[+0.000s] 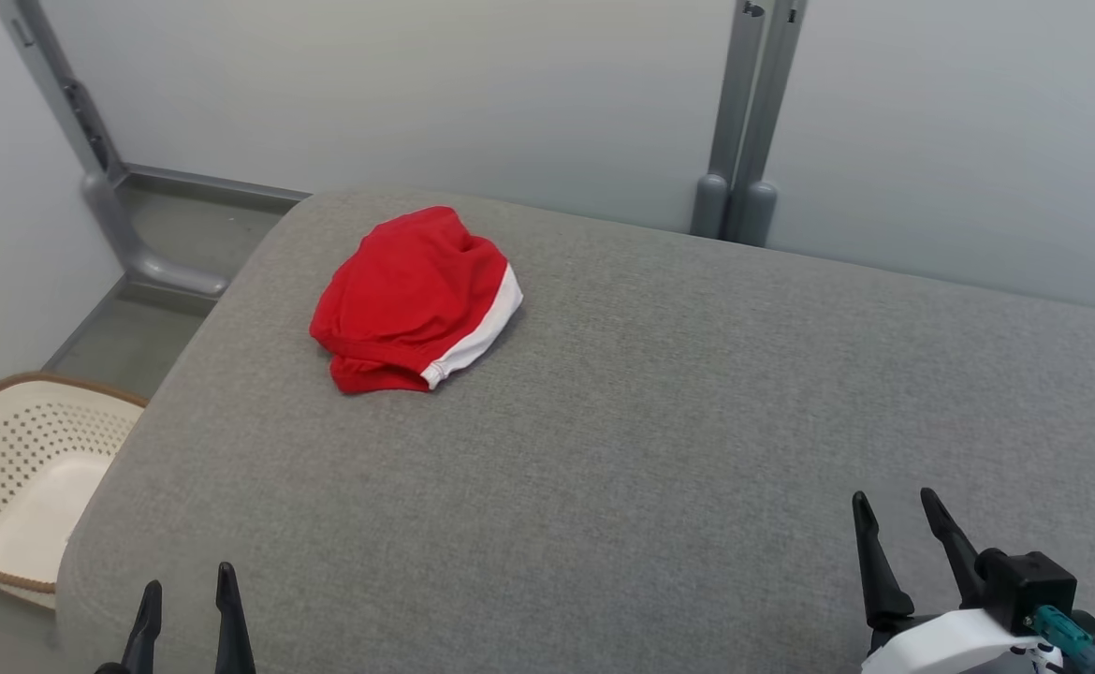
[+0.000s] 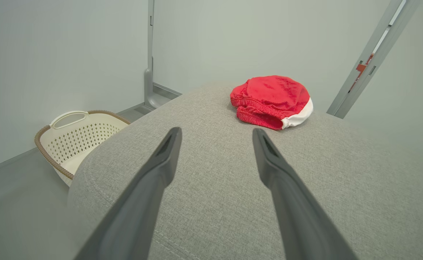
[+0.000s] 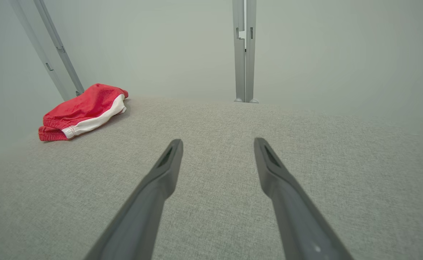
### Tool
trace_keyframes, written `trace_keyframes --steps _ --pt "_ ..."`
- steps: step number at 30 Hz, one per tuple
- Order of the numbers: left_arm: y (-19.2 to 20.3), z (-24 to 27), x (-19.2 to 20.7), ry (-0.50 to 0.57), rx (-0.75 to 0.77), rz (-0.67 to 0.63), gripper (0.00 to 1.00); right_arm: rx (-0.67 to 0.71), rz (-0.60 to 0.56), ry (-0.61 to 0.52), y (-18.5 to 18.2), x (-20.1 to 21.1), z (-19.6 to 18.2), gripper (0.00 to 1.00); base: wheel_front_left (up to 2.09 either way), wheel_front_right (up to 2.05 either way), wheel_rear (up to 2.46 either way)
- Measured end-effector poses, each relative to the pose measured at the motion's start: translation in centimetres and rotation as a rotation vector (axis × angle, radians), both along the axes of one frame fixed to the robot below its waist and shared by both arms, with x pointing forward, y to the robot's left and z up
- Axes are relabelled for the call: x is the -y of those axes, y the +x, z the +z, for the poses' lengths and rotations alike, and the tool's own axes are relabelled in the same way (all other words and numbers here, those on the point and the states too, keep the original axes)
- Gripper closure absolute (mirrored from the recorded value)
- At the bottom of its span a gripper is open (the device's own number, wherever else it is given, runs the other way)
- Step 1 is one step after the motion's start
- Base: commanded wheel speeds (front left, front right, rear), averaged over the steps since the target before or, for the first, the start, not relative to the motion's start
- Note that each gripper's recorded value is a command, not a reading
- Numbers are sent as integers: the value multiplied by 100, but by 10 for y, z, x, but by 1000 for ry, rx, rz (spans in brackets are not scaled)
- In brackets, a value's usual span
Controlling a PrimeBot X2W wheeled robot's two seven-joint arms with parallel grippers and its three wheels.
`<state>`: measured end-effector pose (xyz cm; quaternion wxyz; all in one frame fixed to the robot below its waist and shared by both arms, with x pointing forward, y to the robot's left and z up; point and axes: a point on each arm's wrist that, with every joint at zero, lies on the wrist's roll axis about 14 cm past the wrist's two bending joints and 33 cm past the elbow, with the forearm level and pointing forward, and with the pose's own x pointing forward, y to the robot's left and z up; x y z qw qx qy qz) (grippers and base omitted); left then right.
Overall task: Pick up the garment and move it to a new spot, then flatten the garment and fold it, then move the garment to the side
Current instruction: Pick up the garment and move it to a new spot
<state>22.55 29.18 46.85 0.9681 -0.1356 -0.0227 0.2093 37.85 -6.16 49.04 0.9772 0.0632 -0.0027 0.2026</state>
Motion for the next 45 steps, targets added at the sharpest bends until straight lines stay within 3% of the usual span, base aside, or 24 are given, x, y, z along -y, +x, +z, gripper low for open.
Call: trace_keyframes --steps 11,18,23,30,37,45 --pt "-9 5 -9 -14 26 44 0 -14 55 -4 4 -19 -5 0 0 0 0" --pt "22 13 -3 -28 42 0 0 -4 49 -30 16 -18 -8 0 0 0 0" --pt "72 13 8 -64 43 -73 0 19 30 -54 43 -9 -9 0 0 0 0" --pt "167 7 12 -31 -94 -223 0 28 -28 -106 91 25 -25 0 0 0 0" --pt "243 -39 2 -21 -340 -290 0 -12 -30 -155 125 43 -65 0 0 0 0" --pt "269 -125 -3 -43 -620 -297 0 -105 -45 -178 129 62 -116 0 0 0 0"
